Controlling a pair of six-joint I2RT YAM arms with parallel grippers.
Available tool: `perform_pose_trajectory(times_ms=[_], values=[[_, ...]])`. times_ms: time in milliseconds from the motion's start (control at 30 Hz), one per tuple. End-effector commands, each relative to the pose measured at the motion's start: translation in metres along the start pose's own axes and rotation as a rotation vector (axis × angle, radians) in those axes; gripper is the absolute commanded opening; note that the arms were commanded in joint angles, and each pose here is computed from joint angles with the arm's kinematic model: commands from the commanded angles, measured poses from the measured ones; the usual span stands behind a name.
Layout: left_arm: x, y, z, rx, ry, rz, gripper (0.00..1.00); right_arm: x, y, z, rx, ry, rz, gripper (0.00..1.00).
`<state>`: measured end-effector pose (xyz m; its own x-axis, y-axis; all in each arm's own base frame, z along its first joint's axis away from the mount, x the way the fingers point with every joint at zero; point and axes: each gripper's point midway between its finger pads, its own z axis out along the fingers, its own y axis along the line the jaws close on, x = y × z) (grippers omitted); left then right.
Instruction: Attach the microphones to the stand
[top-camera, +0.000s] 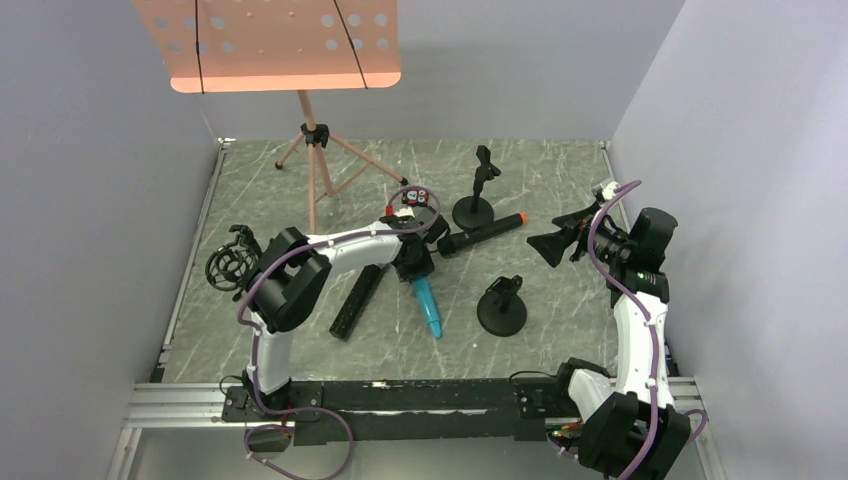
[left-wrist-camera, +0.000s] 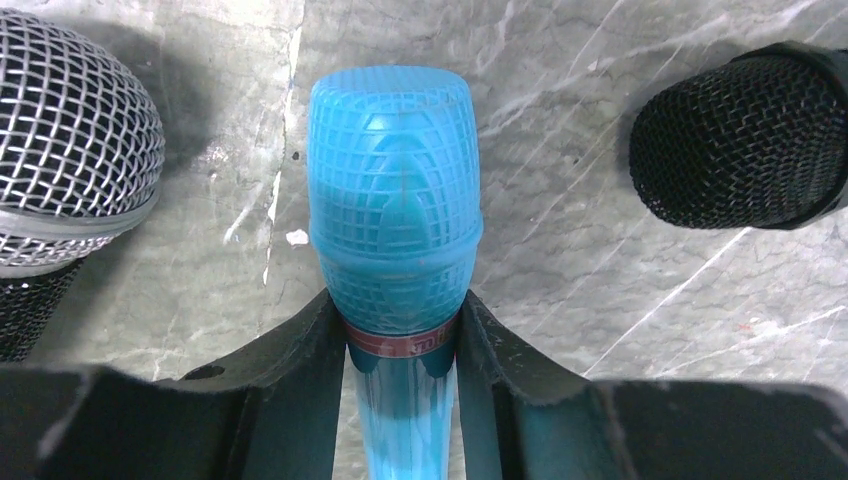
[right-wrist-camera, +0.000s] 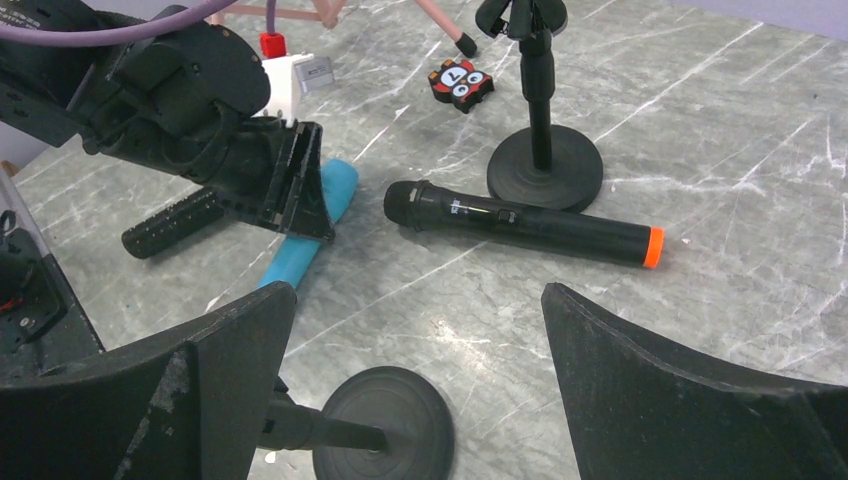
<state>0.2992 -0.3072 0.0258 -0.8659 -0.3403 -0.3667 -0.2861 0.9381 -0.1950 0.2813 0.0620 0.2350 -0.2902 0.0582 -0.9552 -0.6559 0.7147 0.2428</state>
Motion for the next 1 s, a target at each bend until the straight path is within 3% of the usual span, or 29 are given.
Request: perform_pose_trajectory(times_ms=[0, 367, 967], values=[[-0.015, -0.014, -0.029, 0.106, -0.056, 0.015, 0.01, -0.018, 0.007, -0.002, -0.025, -0.030, -0.075, 1.00], [-0.026, -0.030, -0.123, 0.342, -0.246, 0.272, 0.00, -0.017, 0.007, -0.002, -0.024, -0.029, -0.079, 1.00], [-0.011, -0.039, -0.213, 0.748, -0.426, 0.571, 0.00, -0.036, 0.021, -0.010, -0.076, 0.007, -0.188, 1.00]])
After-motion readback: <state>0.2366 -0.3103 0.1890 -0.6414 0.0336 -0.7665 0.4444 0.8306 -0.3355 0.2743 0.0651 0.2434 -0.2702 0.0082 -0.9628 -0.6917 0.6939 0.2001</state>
